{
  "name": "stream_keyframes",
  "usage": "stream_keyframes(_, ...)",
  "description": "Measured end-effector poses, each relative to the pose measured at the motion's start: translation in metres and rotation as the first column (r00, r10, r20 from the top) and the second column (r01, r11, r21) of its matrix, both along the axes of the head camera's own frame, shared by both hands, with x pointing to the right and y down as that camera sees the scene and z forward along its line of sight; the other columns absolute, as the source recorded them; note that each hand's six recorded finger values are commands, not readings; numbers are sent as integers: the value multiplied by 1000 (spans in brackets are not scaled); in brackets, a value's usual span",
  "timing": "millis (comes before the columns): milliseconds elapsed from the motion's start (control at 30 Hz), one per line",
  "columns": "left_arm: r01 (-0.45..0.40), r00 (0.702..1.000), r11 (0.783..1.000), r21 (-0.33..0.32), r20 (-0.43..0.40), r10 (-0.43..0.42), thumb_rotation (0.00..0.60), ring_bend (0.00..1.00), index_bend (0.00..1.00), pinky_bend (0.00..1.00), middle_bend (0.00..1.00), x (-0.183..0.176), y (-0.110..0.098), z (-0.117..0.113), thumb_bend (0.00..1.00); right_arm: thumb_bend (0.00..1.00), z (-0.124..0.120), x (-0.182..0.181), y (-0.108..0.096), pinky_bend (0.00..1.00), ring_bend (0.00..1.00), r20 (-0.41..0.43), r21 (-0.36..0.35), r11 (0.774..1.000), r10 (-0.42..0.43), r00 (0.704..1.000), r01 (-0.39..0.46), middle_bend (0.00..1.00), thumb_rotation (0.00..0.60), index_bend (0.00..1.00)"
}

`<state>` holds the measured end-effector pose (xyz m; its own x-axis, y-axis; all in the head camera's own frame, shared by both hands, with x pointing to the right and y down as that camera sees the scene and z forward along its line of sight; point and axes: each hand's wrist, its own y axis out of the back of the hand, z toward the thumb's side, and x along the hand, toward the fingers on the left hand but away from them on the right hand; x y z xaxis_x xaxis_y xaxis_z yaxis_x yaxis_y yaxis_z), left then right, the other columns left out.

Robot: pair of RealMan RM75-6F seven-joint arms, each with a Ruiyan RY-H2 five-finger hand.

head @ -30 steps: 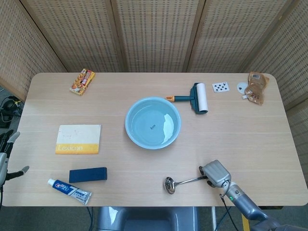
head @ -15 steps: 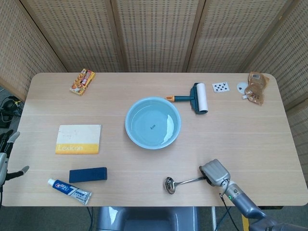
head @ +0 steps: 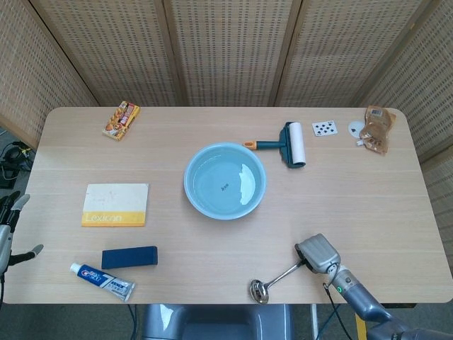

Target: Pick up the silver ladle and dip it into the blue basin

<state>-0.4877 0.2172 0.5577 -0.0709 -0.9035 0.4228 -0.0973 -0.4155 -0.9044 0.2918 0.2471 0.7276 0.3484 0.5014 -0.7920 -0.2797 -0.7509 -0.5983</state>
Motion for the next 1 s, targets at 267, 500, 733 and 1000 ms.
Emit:
stream_keyframes(267, 0, 1000, 1000, 2, -7, 0, 600, 0, 0, 0, 0, 0, 0, -2, 0, 852, -14, 2, -13, 1000, 973, 0, -18, 998, 59, 998, -59, 969, 600, 740)
stream_keyframes(500, -1, 1000, 1000, 3, -11, 1, 600, 0, 0, 0, 0, 0, 0, -3, 0, 874, -25, 7, -24, 1000, 975, -9, -43, 991, 125, 992, -125, 972, 600, 759)
stream_keyframes(733, -2, 1000, 1000, 3, -15, 2, 600, 0, 0, 0, 0, 1, 0, -3, 0, 877, -45, 9, -39, 1000, 976, 1, -58, 983, 176, 984, -176, 972, 600, 765)
stream_keyframes(1000, 0, 1000, 1000, 7, -23, 0, 600, 0, 0, 0, 0, 1, 0, -5, 0, 877, -66, 6, -54, 1000, 976, 30, -51, 977, 209, 977, -207, 972, 600, 765)
